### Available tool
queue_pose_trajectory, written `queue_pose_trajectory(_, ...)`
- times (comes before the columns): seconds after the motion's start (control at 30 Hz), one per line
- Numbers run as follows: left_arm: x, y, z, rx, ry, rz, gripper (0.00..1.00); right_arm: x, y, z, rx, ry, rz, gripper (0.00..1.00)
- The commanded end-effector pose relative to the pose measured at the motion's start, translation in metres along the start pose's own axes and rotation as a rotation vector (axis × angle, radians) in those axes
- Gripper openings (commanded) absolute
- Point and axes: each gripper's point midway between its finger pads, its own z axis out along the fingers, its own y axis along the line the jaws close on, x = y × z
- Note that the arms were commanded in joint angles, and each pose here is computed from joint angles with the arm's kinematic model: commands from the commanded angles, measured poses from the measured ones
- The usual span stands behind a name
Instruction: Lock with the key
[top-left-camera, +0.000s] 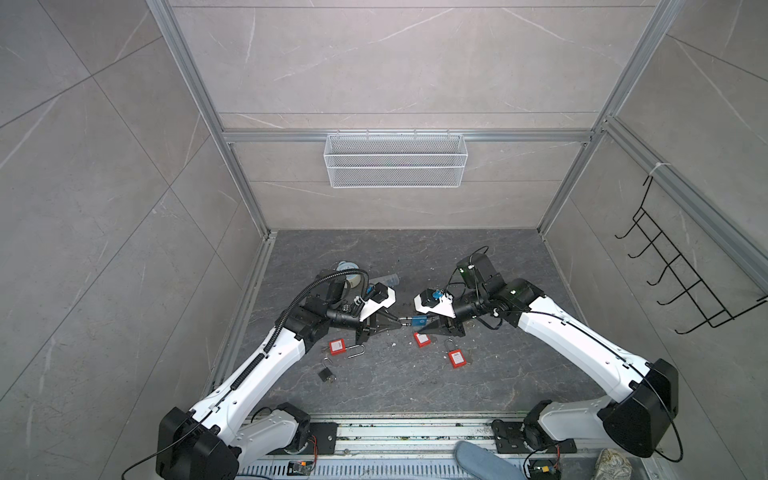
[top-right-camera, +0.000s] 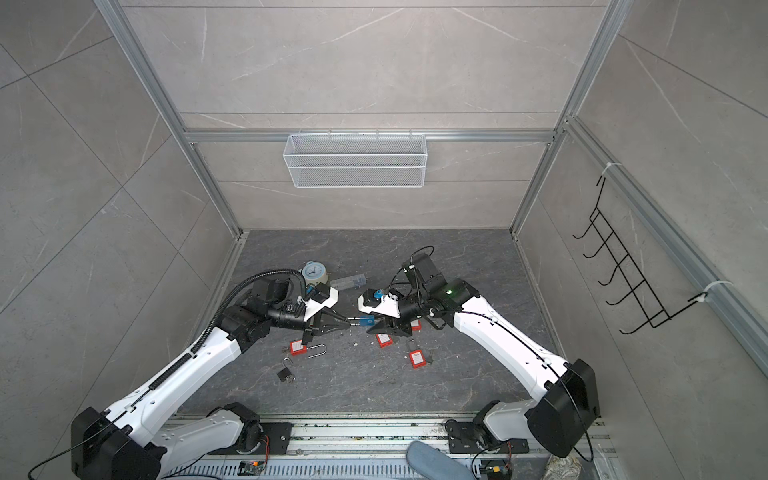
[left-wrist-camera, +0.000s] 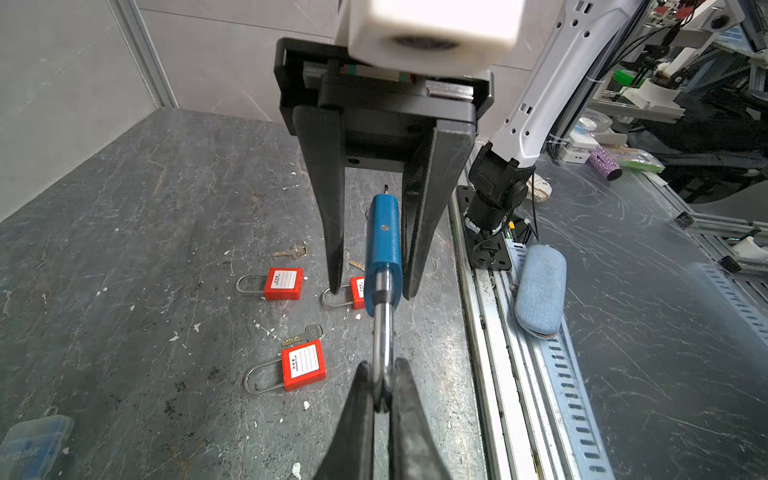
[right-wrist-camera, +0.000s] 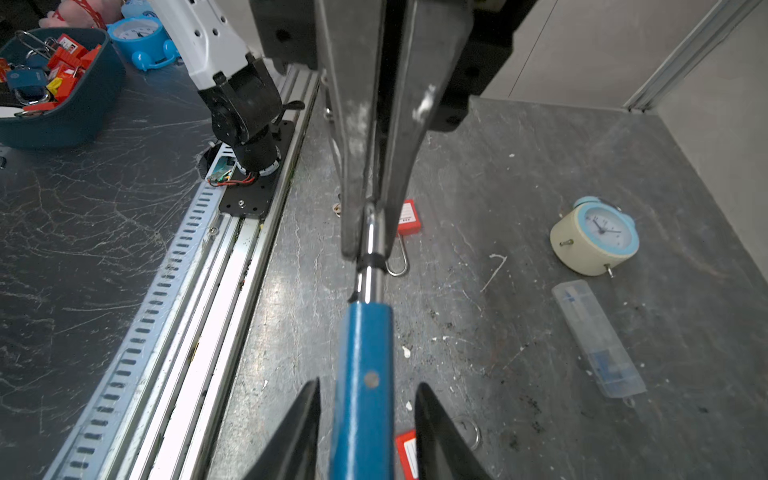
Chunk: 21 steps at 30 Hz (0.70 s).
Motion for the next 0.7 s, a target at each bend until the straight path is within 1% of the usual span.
queue_pose_trajectory(0.0, -0.017, -0.002, -0.002, 0.01, -0.017, 0.069, 0.0, -0.005, 0.005, -0.002, -0.027, 0.006, -0.008, 0.35)
queue_pose_trajectory(0.2, -0.018, -0.001, -0.001, 0.008, -0.021, 0.068, 0.0, -0.013, 0.009, 0.0, -0.048, -0.049, -0.01, 0.27)
queue_pose_trajectory(0.43, -0.027, -0.003, -0.002, 0.005, -0.074, 0.087, 0.0, -0.008, 0.009, 0.007, -0.052, -0.079, 0.018, 0.27)
queue_pose_trajectory(0.47, -0.027, -0.004, -0.002, 0.007, -0.074, 0.085, 0.0, -0.01, 0.009, 0.007, -0.052, -0.086, 0.017, 0.25)
queue_pose_trajectory(0.5, -0.027, -0.004, -0.002, 0.008, -0.075, 0.083, 0.0, -0.011, 0.009, 0.007, -0.055, -0.094, 0.016, 0.23)
queue_pose_trajectory(0.6, -0.024, -0.005, -0.002, 0.012, -0.072, 0.074, 0.0, -0.017, 0.01, 0.006, -0.06, -0.127, 0.005, 0.12)
queue_pose_trajectory(0.67, -0.021, -0.004, -0.001, 0.01, -0.064, 0.067, 0.0, -0.019, 0.011, 0.005, -0.065, -0.136, 0.003, 0.08)
